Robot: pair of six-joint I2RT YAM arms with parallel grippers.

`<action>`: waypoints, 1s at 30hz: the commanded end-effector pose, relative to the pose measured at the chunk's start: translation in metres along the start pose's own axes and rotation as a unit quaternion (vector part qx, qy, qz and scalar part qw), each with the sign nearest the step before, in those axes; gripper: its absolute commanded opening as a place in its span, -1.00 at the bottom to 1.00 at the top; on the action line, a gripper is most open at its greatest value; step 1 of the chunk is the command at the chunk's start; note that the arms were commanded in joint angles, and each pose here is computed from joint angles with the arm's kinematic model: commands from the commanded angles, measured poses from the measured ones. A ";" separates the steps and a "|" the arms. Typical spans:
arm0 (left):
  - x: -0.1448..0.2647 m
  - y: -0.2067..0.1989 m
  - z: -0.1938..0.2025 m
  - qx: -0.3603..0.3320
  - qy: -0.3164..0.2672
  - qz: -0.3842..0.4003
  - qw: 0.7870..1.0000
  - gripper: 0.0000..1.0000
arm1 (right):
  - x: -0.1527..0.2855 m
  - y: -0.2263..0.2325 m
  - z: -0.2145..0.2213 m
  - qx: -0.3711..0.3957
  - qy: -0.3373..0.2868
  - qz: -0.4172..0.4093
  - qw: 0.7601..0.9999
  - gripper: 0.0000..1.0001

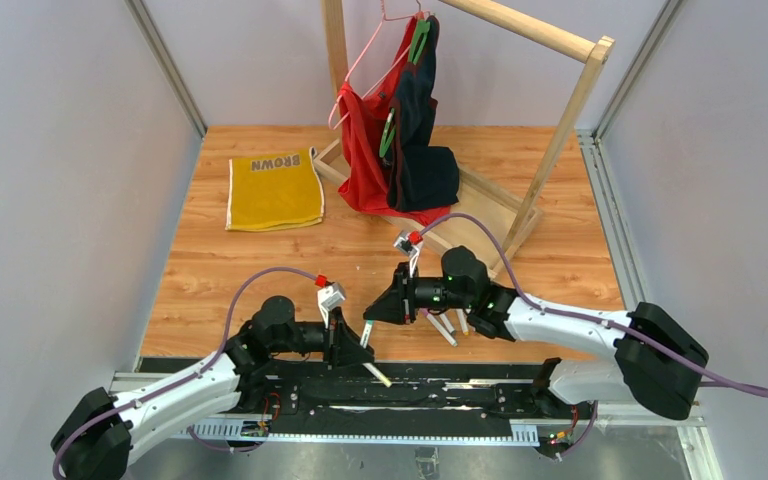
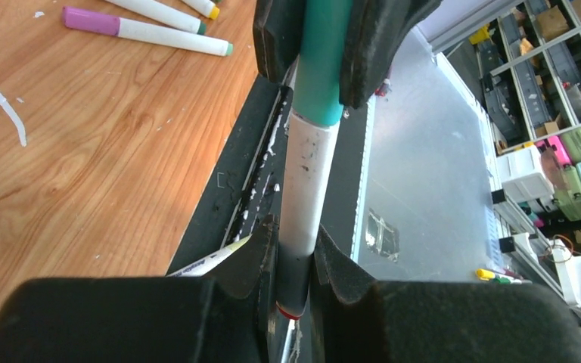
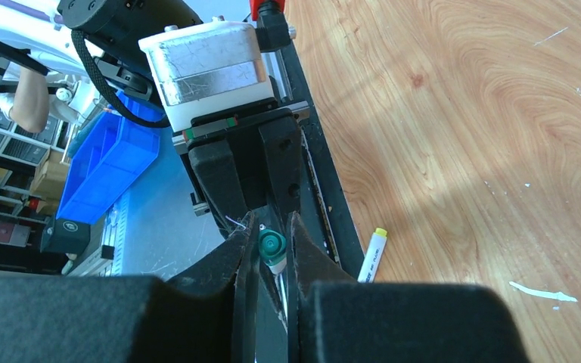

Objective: Insert the pens into the pen caps
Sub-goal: Press the pen cap onto the pen.

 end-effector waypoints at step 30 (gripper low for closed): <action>0.012 0.004 -0.088 -0.122 -0.212 -0.060 0.968 0.50 | 0.049 0.012 0.027 0.038 0.126 0.148 0.980 -0.99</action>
Point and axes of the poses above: each gripper's point midway between its finger pads, its own x axis back along the fingers, its own y axis along the line the jaws close on, z = x × y, the point moved 9 cm from there along x, back along the fingers, and after that the axes turned 6 degrees about -x, right-handed, at the moved point
